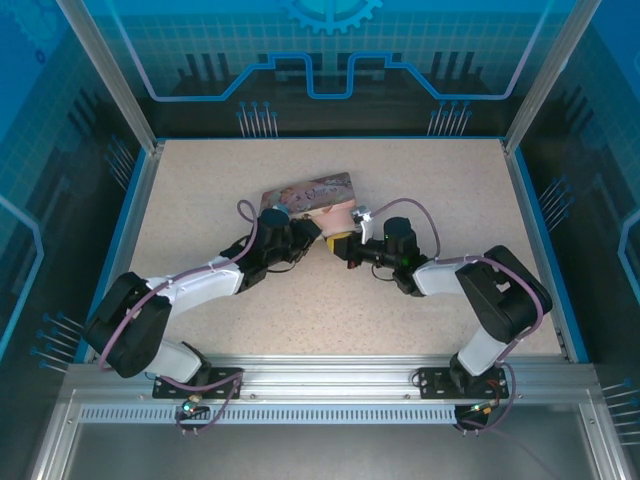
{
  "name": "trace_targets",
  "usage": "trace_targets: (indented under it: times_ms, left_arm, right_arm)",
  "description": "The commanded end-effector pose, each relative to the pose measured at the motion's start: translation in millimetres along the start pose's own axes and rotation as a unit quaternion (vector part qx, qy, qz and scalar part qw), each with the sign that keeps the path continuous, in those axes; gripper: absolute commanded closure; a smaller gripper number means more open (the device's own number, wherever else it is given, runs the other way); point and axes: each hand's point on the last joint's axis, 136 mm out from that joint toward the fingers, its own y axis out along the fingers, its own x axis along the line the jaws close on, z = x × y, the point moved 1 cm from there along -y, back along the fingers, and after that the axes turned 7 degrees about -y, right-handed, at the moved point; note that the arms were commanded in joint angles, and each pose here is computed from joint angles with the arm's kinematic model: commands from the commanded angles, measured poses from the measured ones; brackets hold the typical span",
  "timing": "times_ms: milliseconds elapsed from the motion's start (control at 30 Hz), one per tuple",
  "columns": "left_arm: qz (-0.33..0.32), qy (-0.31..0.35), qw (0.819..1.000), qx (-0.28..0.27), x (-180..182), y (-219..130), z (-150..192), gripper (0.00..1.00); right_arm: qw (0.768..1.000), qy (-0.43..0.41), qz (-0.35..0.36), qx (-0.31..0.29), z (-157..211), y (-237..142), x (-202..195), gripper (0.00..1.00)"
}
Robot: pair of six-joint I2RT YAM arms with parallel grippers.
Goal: Unlock a padlock with a key
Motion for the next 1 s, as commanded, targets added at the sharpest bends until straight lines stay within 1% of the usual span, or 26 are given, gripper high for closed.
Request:
trace_targets:
  times_ms: [0, 400, 967]
  left_arm:
    - [0.056, 0.004, 0.998, 0.033, -30.8, -4.2, 12.3, 1.00]
    - [0.044, 0.009, 0.998, 0.038, -25.4, -6.0, 13.8, 1.00]
    - [0.022, 0.016, 0.998, 0.049, -11.3, -7.0, 18.1, 1.00]
  right_arm:
    - [1.000, -0.027, -0.003, -0.005, -11.3, 5.2, -0.9, 1.00]
    - [0.999, -0.049, 0.012, 0.011, -10.4, 3.5, -3.8, 1.00]
    - [0.998, -0.061, 0.017, -0.013, -31.8, -6.8, -2.6, 1.00]
